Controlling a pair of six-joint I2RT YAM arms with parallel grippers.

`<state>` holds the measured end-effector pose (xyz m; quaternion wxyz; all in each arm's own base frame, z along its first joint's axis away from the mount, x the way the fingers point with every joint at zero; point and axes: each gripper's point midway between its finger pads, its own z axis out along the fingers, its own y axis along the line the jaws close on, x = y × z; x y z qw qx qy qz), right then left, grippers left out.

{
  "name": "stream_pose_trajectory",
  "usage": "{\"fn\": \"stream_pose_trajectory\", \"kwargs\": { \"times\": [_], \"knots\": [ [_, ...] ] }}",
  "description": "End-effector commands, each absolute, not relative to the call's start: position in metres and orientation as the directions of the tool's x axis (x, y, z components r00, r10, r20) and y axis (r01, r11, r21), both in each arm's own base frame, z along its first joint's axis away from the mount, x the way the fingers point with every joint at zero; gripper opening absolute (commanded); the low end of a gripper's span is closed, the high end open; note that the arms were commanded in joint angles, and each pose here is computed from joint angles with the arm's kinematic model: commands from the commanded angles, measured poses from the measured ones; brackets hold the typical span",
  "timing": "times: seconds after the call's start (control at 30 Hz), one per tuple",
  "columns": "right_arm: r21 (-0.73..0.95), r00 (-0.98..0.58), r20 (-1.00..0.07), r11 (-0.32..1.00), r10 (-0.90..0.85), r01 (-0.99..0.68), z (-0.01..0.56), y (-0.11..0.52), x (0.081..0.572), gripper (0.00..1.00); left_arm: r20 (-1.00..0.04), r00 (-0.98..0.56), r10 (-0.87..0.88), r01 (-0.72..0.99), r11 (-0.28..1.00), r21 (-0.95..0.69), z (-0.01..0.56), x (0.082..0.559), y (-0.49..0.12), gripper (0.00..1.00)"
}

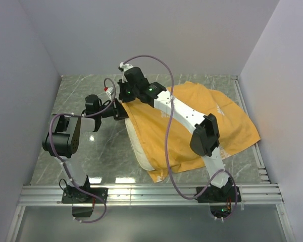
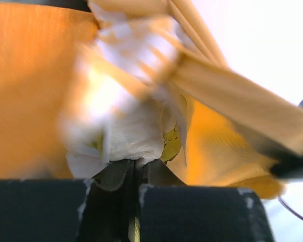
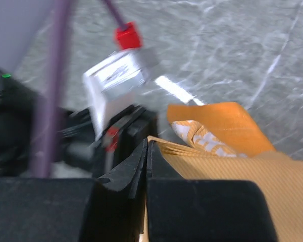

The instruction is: Put the pillow into the pillowcase

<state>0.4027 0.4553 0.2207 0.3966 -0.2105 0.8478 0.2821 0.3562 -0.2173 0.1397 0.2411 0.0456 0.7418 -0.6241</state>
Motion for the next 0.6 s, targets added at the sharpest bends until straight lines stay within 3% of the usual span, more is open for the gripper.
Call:
{"fn": "stream_pose_trajectory", "kwargs": {
  "times": [0.0, 0.27, 0.33, 0.37, 0.43, 0.47, 0.5, 0.53, 0.57],
  "knots": [
    [0.477, -0.552, -0.832, 0.571, 0.05, -0.668, 0.328, 0.489, 0.352, 0.0, -0.499, -0.837, -0.222, 0.505, 0.033, -0.862, 0.207, 0.335, -0.222, 0.0],
    [0.598, -0.655, -0.756, 0.387, -0.02, -0.702, 0.332, 0.507, 0.284, 0.0, -0.404, -0.848, -0.343, 0.414, 0.047, -0.909, 0.203, 0.353, -0.203, 0.01],
    [0.636, -0.7, -0.71, 0.358, -0.076, -0.684, 0.307, 0.514, 0.269, 0.0, -0.352, -0.855, -0.381, 0.352, 0.072, -0.933, 0.192, 0.359, -0.197, 0.11],
    [0.636, -0.706, -0.703, 0.368, -0.088, -0.678, 0.298, 0.514, 0.272, 0.0, -0.351, -0.845, -0.403, 0.342, 0.098, -0.935, 0.185, 0.363, -0.188, 0.25],
    [0.628, -0.714, -0.688, 0.388, -0.127, -0.674, 0.273, 0.508, 0.28, 0.0, -0.312, -0.858, -0.409, 0.279, 0.139, -0.95, 0.164, 0.358, -0.177, 0.39],
    [0.615, -0.705, -0.697, 0.395, -0.132, -0.682, 0.269, 0.506, 0.285, 0.05, -0.298, -0.859, -0.416, 0.253, 0.162, -0.954, 0.155, 0.357, -0.166, 0.45],
    [0.586, -0.697, -0.693, 0.419, -0.184, -0.694, 0.254, 0.499, 0.287, 0.16, -0.276, -0.873, -0.401, 0.219, 0.183, -0.958, 0.143, 0.352, -0.162, 0.51],
    [0.571, -0.687, -0.697, 0.42, -0.206, -0.705, 0.254, 0.493, 0.291, 0.29, -0.397, -0.846, -0.357, 0.323, 0.251, -0.913, 0.138, 0.347, -0.157, 0.53],
    [0.554, -0.684, -0.691, 0.435, -0.235, -0.71, 0.249, 0.485, 0.291, 0.54, -0.246, -0.909, -0.337, 0.154, 0.277, -0.948, 0.112, 0.329, -0.149, 0.53]
  ]
}}
